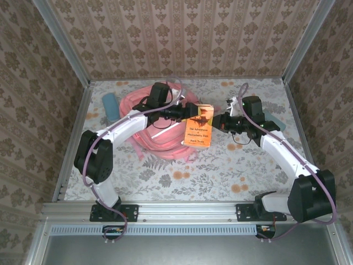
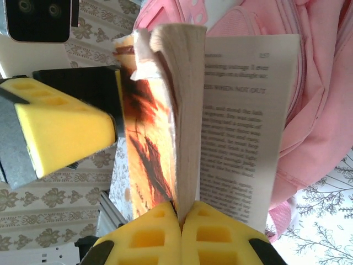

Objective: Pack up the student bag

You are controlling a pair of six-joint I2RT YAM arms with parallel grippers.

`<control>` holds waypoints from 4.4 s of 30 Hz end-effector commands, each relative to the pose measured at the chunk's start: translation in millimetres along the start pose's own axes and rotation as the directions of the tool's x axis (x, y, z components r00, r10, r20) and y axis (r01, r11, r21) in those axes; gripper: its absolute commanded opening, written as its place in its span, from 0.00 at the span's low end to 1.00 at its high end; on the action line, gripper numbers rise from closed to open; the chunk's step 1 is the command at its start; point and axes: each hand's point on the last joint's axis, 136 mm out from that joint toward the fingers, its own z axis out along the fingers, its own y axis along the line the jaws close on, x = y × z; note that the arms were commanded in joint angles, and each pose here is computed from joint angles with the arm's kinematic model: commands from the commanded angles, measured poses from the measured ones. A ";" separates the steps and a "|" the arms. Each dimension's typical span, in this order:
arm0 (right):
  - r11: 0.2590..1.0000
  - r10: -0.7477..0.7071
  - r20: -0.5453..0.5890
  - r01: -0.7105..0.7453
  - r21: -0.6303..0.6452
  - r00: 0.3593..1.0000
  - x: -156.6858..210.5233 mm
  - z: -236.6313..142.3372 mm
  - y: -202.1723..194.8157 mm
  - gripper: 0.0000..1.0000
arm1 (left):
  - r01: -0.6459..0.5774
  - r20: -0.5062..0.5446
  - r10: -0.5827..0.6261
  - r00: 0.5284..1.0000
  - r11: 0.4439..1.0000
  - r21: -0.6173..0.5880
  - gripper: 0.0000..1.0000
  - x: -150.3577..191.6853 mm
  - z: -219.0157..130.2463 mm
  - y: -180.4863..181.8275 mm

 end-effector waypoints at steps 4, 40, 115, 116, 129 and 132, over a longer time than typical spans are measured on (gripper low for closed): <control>0.998 -0.015 0.033 0.013 0.057 0.999 -16.4 -4.5 -2.2 0.22 | -0.039 0.015 0.038 0.999 0.998 0.054 0.30 -3.4 -6.3 -15.2; 0.818 0.461 0.130 -0.364 -0.446 0.878 -28.1 55.4 84.0 0.96 | 0.201 0.697 -0.293 0.655 0.956 0.213 0.17 -97.8 -122.6 -11.5; 0.939 0.119 0.523 -0.267 0.217 0.844 -38.8 -57.8 -59.5 0.18 | -0.688 -0.661 0.197 0.724 0.259 -0.677 0.59 58.2 -14.4 130.9; 0.939 0.119 0.522 -0.267 0.218 0.844 -38.7 -57.6 -59.6 0.18 | -0.695 -0.670 0.188 0.718 0.253 -0.673 0.59 58.9 -14.6 133.5; 0.940 0.124 0.521 -0.269 0.212 0.845 -39.0 -58.3 -57.6 0.18 | -0.769 -0.758 0.132 0.639 0.107 -0.630 0.53 48.2 -23.4 144.4; 0.939 0.125 0.523 -0.271 0.212 0.843 -39.2 -59.0 -57.5 0.18 | -0.782 -0.772 0.128 0.623 0.101 -0.615 0.50 49.0 -21.8 145.2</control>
